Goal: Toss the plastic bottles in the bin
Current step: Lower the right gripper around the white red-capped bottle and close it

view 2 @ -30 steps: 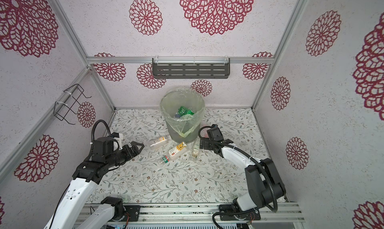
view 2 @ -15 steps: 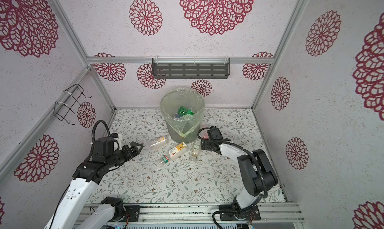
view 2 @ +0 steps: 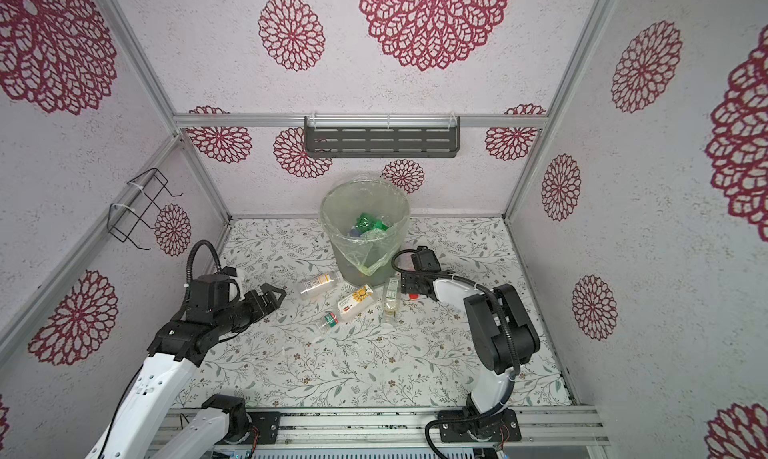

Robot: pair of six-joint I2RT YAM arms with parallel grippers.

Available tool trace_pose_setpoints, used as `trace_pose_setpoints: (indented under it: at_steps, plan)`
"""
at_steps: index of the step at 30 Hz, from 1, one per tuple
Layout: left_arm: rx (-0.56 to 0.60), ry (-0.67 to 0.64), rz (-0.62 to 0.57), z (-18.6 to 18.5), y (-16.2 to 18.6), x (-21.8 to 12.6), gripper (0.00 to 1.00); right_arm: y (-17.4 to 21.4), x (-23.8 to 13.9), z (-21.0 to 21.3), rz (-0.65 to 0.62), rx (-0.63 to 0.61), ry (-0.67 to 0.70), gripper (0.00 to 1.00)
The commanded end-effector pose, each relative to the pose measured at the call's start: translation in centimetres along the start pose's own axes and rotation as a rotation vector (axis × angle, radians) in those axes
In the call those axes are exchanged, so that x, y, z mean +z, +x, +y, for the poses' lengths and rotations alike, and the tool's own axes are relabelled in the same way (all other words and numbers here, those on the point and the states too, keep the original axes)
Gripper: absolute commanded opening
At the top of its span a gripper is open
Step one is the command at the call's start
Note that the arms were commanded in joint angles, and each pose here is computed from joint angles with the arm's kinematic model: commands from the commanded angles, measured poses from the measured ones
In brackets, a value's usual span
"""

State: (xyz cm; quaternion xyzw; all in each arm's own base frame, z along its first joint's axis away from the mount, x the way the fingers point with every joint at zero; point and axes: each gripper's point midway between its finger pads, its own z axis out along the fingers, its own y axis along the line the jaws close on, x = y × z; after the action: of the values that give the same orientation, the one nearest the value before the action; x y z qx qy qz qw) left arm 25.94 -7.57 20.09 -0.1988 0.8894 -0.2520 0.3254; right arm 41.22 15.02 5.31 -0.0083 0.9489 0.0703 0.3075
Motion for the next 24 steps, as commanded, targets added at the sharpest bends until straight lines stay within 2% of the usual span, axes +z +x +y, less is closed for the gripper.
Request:
trace_pose_setpoints:
  at_steps: [1,9,13,18,24]
  plan:
    - [0.014,-0.016,-0.019,0.3,-0.4,-0.2,0.97,-1.5,0.3,0.2,-0.032,-0.003,-0.008,0.79]
    - [0.022,-0.026,-0.037,0.3,-0.7,-0.9,0.97,-1.2,2.0,0.0,-0.024,0.031,-0.02,0.68]
    - [0.02,-0.03,-0.034,0.3,-0.7,-0.9,0.97,-1.5,1.6,0.0,-0.04,0.052,-0.034,0.62]
    - [0.009,-0.025,-0.033,0.4,-0.6,-0.7,0.97,-1.1,1.5,-0.2,-0.031,0.066,-0.047,0.49]
    - [0.005,-0.019,-0.035,0.3,-0.5,-0.9,0.97,-0.7,0.5,-0.2,-0.045,0.093,-0.07,0.41]
